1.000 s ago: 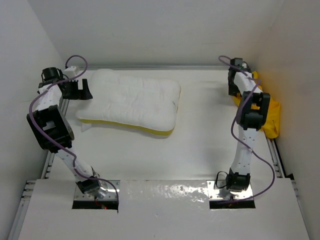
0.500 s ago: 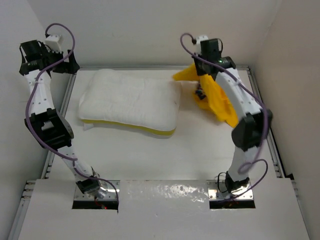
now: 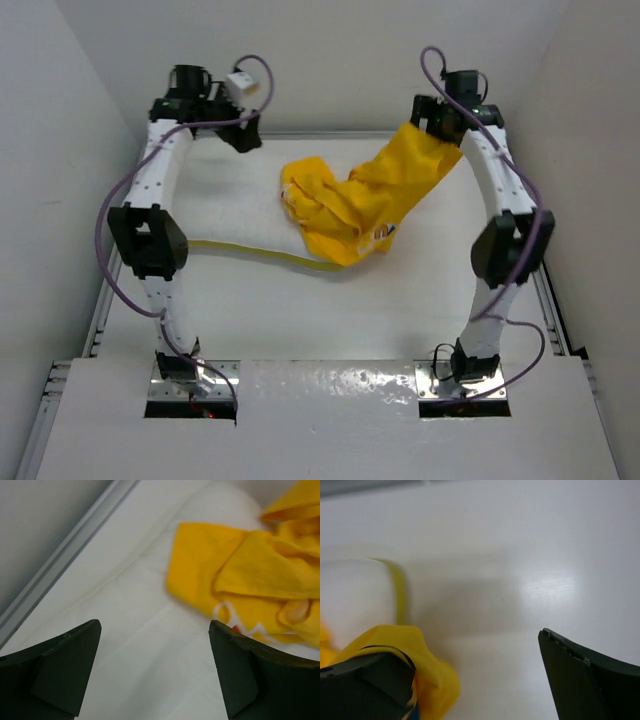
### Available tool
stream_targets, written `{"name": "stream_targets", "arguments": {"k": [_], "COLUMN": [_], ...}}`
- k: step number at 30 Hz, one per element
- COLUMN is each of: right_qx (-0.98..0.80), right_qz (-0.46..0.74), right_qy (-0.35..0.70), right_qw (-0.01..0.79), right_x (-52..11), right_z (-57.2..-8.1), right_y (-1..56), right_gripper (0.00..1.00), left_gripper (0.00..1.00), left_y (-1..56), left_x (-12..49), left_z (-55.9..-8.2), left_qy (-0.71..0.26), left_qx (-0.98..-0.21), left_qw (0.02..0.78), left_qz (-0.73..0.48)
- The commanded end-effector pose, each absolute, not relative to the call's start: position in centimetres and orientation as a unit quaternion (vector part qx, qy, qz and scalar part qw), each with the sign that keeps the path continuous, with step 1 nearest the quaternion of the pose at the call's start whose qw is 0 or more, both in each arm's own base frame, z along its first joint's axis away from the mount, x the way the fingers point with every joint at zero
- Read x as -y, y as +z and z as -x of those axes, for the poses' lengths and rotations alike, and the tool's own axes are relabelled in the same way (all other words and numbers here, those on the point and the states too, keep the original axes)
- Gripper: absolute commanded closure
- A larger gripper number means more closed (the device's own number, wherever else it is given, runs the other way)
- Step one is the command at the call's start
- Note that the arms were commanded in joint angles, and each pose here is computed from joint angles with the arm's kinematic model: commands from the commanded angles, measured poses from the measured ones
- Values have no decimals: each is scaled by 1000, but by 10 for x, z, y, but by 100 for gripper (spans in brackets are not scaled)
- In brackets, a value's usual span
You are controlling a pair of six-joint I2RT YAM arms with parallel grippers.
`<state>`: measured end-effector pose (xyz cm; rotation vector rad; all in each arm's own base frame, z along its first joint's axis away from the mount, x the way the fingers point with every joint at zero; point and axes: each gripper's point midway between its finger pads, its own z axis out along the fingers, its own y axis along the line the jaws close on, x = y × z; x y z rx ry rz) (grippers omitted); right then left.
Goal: Put the pillow into the pillowcase
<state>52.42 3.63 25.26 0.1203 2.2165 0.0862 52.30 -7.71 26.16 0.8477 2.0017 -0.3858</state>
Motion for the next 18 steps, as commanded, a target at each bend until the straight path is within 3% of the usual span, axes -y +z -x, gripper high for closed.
{"name": "stream_targets", "arguments": {"k": [1,2,4,5,6,7,8,9,10,11,12,14,16,18], "right_qx": [-941,-933,-922,-938,-921,-915,-907,-899,-889,-887,-885,-886,-880,-871], "right_qz": [-153,-192,-192,-167,-157,-146,-130,-113,-77,-59,-29,79,180,218], "right_qy": [-66,-74,-88,-87,-59,-49,-32,-19,-1,8,23,66,126,166], "right_qw": [294,295,324,293,353,373,399,422,451,459,464,452,420,407], "right_x": [26,49,55,52,44,39,32,26,10,1,-17,-74,-138,-174], "right_z": [-494,-495,-491,-470,-459,-453,-448,-443,-432,-427,-423,-409,-394,-388], "right_y": [187,196,210,177,214,194,203,210,219,220,219,205,186,181], "right_gripper": [1,1,2,16,99,100,100,100,99,82,35,24,18,19], "left_gripper": [12,5,3,5,16,29,65,81,85,76,62,35,27,22], "left_y": [269,265,248,242,225,216,206,190,185,182,154,146,154,159], "left_x": [137,148,171,177,187,193,196,197,195,194,190,190,220,225], "left_z": [-512,-509,-499,-496,-485,-479,-474,-461,-460,-460,-449,-444,-447,-445], "left_qy": [-201,-208,-226,-232,-244,-246,-237,-243,-239,-236,-247,-257,-287,-302], "left_qx": [-766,-764,-762,-761,-761,-759,-749,-754,-755,-756,-777,-792,-770,-759], "left_qw": [449,443,420,411,386,372,360,328,320,317,280,263,289,294], "left_qz": [-413,-421,-439,-445,-461,-474,-504,-514,-520,-523,-508,-487,-490,-495]}}
